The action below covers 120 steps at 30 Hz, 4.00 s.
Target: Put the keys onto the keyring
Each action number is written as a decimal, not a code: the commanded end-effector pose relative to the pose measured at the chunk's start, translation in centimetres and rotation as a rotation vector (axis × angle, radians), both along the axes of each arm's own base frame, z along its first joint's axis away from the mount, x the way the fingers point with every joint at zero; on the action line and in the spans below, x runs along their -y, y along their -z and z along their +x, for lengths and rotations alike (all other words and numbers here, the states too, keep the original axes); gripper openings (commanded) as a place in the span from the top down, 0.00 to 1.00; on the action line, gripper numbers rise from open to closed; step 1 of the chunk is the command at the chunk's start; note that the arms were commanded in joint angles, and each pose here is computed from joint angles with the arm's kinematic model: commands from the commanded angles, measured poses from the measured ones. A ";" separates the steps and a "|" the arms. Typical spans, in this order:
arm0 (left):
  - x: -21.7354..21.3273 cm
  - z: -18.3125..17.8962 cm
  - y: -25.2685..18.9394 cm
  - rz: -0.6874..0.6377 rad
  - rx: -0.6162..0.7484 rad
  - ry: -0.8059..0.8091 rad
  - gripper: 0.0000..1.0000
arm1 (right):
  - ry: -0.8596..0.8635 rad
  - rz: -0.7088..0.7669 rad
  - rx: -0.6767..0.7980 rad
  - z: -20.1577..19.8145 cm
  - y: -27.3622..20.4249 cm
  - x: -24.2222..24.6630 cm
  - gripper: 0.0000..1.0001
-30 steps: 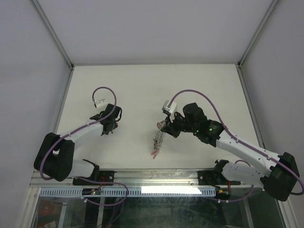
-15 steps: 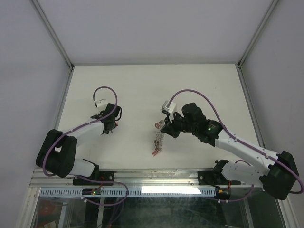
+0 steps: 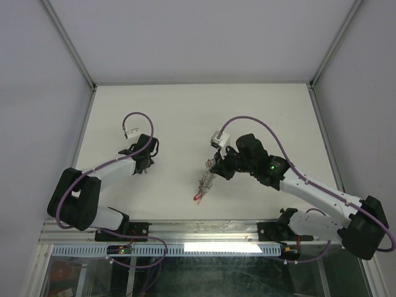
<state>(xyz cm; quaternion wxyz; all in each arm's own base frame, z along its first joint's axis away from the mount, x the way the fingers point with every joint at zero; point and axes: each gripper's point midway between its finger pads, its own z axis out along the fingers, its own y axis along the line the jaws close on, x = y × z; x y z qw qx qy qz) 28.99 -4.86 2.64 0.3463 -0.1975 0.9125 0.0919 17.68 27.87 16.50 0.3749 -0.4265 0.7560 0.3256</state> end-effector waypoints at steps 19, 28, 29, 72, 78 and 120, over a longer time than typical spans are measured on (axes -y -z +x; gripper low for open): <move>18.1 -0.5 -16.8 -0.309 0.499 0.897 1.00 | 0.201 0.309 0.428 3.4 -10.2 2.2 1.00; 23.2 -2.6 -19.8 -0.286 0.551 1.123 1.00 | 0.174 0.306 0.540 3.1 -11.0 3.0 1.00; 23.4 -2.8 -19.9 -0.284 0.555 1.142 1.00 | 0.155 0.300 0.570 3.1 -11.1 3.0 1.00; 27.2 -14.0 -23.8 -0.429 0.732 1.941 1.00 | -0.129 0.109 0.916 1.2 -9.6 0.2 1.00; 27.3 -14.3 -23.4 -0.443 0.713 1.962 1.00 | -0.090 0.104 0.953 1.5 -10.2 0.2 1.00; 26.9 -12.2 -23.8 -0.530 0.761 1.696 1.00 | -0.162 0.159 1.002 -0.7 -10.3 -0.2 1.00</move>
